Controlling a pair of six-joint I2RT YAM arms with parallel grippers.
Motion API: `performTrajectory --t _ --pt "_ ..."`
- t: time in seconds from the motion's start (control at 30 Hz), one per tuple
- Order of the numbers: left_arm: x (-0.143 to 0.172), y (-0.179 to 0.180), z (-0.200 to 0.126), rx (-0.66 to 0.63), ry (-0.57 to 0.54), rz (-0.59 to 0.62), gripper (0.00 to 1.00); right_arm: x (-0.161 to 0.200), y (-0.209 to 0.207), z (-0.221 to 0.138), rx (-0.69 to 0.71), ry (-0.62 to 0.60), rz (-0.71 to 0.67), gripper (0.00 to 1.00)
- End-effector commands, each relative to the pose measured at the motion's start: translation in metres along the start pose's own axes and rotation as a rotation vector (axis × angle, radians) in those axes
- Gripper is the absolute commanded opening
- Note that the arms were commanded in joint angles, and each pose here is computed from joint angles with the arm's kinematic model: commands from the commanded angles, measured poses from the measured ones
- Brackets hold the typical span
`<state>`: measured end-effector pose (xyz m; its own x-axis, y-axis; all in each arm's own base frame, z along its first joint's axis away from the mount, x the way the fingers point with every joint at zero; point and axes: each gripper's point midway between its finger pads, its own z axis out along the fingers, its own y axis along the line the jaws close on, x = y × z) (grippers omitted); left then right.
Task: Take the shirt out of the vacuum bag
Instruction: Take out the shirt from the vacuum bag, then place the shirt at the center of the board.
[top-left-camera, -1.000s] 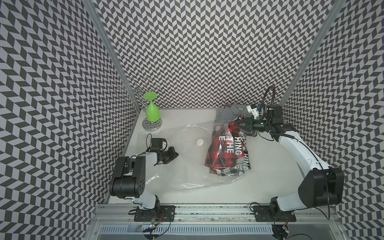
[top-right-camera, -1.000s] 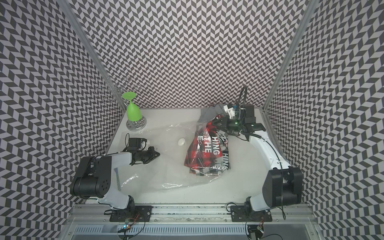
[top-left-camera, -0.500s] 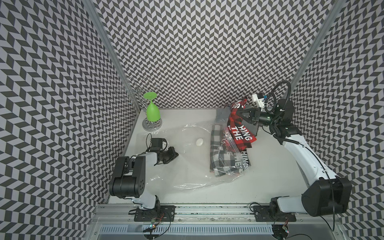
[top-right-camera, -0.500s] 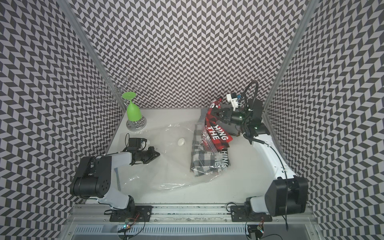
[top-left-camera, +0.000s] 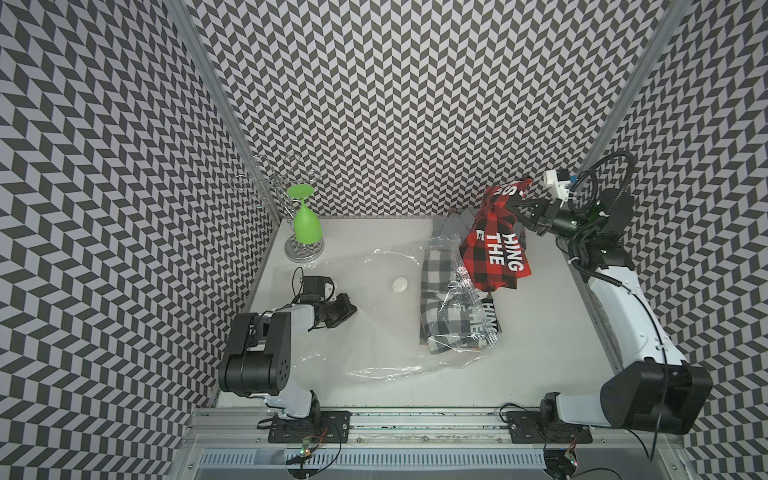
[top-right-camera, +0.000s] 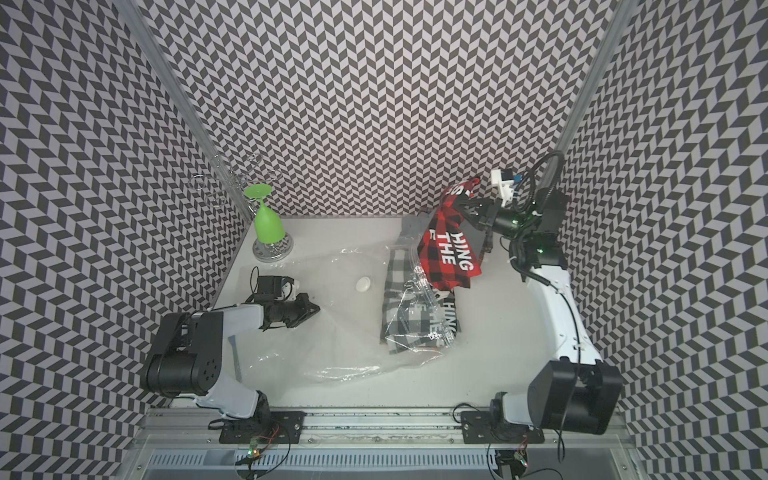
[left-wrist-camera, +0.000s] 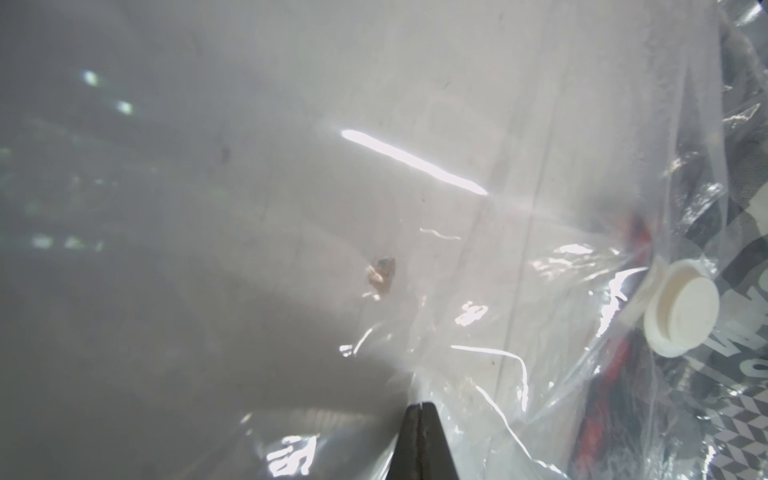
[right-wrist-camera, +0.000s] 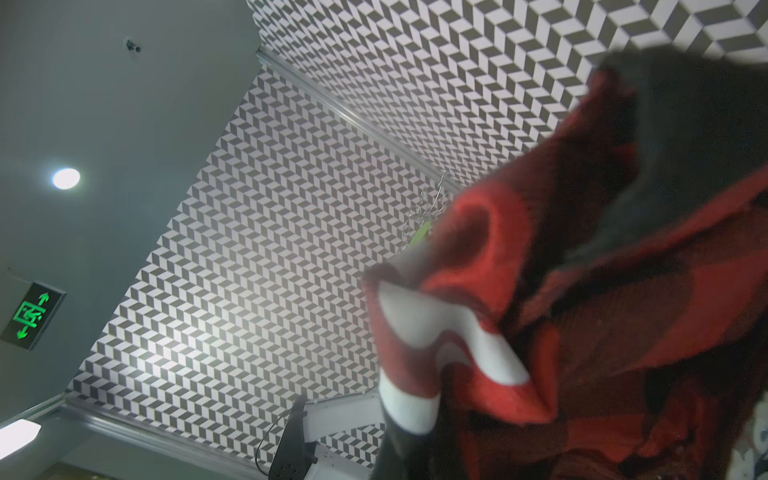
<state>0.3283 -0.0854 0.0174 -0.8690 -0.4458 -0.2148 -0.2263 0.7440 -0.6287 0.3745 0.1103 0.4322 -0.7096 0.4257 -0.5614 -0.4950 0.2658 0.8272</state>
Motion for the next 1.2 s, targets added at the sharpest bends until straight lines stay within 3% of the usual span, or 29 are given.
performTrajectory --t 0.0,0.4,0.57,0.7,0.87,1.03,1.17 --pt "0.053 0.056 0.007 -0.201 0.151 -0.092 0.00 -0.028 0.022 -0.013 0.033 -0.067 -0.156 0.00" --pt "0.057 0.053 0.009 -0.189 0.163 -0.087 0.00 -0.105 -0.071 -0.060 0.727 -0.219 -0.316 0.00" --pt "0.060 0.052 0.011 -0.186 0.173 -0.082 0.00 -0.137 -0.077 -0.069 0.849 -0.255 -0.388 0.00" --pt "0.062 0.050 0.012 -0.186 0.181 -0.076 0.00 -0.143 -0.090 -0.047 0.918 -0.176 -0.455 0.00" --pt "0.067 0.051 0.014 -0.189 0.198 -0.073 0.00 -0.100 -0.138 0.033 0.981 0.026 -0.540 0.00" --pt "0.073 0.050 0.017 -0.191 0.218 -0.065 0.00 -0.013 -0.207 0.126 1.053 0.304 -0.641 0.00" --pt "0.075 0.049 0.018 -0.193 0.225 -0.061 0.00 0.050 -0.242 0.165 1.106 0.474 -0.725 0.00"
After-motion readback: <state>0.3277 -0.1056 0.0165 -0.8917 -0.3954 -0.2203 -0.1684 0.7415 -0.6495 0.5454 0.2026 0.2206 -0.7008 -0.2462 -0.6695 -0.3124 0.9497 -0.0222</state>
